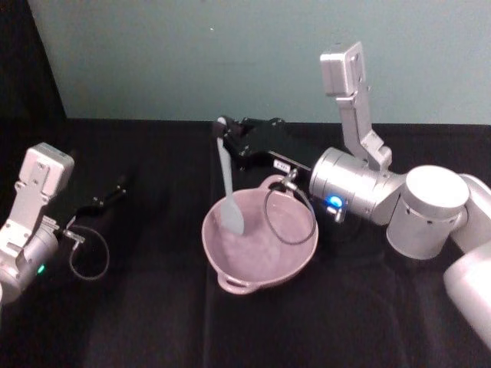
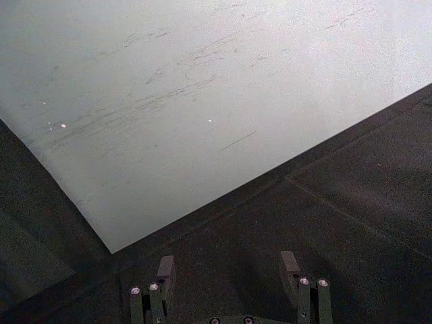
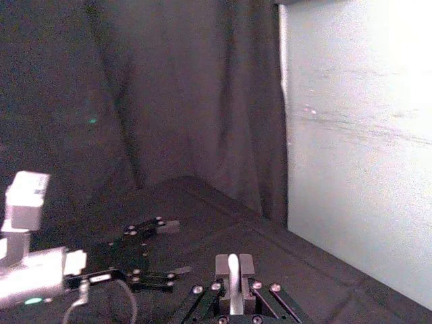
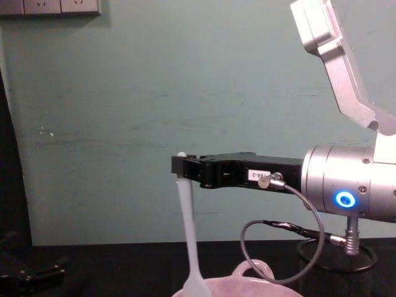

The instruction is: Use the one hand to pick up the spoon and stir the clear water in the bowl.

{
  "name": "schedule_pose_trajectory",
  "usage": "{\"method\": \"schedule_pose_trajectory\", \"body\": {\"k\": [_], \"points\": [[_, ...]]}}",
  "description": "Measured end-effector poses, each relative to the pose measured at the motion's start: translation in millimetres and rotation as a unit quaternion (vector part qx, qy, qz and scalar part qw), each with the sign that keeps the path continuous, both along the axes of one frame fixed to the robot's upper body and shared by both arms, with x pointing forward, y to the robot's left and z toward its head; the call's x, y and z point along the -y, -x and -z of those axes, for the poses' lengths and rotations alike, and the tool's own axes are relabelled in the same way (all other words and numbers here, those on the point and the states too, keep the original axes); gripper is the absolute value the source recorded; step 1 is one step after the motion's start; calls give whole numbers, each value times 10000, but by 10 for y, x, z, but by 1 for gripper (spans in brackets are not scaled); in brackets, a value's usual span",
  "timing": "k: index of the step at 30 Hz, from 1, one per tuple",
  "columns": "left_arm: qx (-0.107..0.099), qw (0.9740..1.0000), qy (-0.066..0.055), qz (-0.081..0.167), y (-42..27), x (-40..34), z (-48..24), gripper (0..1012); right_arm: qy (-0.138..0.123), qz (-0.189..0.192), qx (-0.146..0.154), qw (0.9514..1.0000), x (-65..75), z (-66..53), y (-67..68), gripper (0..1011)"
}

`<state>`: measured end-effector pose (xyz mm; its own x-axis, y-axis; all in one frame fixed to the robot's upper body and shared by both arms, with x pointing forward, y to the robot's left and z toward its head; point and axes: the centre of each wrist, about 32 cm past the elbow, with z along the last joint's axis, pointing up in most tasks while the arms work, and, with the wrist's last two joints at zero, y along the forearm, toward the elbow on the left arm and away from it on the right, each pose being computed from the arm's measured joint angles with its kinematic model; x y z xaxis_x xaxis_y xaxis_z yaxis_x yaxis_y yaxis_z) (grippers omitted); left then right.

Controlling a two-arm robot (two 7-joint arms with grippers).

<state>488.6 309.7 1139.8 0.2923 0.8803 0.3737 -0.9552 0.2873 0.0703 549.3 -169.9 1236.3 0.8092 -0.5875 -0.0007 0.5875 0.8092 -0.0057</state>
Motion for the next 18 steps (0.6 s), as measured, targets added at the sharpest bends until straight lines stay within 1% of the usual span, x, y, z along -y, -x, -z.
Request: {"method": "schedule_pose_trajectory", "body": {"k": [3,8,9,10,11,14,18], "points": [[0,10000,0,0,0,0,0,1012,-32,176,-37,9998,65,20,-75,96],[0,10000,0,0,0,0,0,1011,-5,463,-30,9989,173,38,-120,96],[0,10000,0,0,0,0,0,1011,13,566,-19,9984,221,40,-124,96],[0,10000,0,0,0,0,0,1011,13,566,-19,9984,221,40,-124,96],[0,10000,0,0,0,0,0,1011,28,656,-12,9978,271,44,-120,96],[1,10000,0,0,0,0,0,1011,66,789,29,9969,358,36,-101,96],[0,10000,0,0,0,0,0,1011,66,904,71,9959,430,26,-59,96]]}}
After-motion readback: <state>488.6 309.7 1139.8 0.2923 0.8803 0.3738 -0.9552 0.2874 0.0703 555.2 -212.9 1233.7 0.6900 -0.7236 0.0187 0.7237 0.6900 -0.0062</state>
